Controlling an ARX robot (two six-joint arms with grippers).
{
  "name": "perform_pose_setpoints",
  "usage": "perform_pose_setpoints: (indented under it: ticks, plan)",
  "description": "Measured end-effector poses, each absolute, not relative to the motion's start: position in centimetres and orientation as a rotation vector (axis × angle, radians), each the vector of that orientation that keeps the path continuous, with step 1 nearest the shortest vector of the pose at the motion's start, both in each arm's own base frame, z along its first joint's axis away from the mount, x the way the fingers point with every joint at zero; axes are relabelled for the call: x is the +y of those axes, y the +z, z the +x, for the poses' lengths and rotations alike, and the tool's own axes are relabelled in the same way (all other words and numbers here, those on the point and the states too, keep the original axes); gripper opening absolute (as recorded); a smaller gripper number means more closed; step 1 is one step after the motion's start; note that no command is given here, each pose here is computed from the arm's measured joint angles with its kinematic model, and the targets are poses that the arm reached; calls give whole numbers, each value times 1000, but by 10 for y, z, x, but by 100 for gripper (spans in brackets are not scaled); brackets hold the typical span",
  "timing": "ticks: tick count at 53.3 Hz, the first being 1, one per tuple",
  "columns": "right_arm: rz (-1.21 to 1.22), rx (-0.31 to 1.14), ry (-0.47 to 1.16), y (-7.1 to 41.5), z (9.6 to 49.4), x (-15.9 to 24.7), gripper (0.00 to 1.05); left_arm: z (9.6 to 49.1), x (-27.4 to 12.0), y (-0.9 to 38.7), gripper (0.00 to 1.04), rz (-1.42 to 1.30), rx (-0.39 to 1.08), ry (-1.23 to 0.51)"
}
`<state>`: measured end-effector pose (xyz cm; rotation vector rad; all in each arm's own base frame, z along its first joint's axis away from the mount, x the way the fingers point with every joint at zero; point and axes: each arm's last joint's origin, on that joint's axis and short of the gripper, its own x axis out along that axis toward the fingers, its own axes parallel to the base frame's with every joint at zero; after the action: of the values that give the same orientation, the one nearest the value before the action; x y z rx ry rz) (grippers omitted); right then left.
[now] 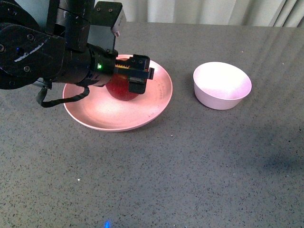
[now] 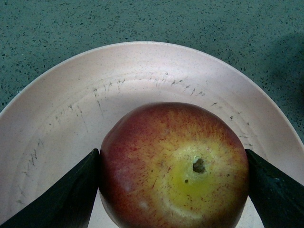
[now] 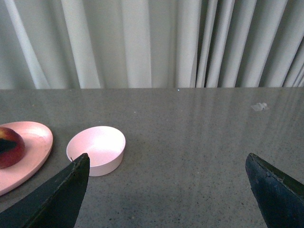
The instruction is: Move apple from plate to bowl
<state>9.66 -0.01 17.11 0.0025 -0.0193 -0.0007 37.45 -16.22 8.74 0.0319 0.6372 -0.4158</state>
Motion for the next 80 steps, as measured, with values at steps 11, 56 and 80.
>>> perform_pose_setpoints:
  ticks: [11,56,80]
  plan:
    - [2,-19,0,171,97,0,96,373,-169,95,79,35,633,-436]
    - [2,-19,0,171,97,0,96,369,-293,144,79,-1,557,-709]
    - [2,-19,0,171,97,0,96,380,-313,123,79,12,586,-731]
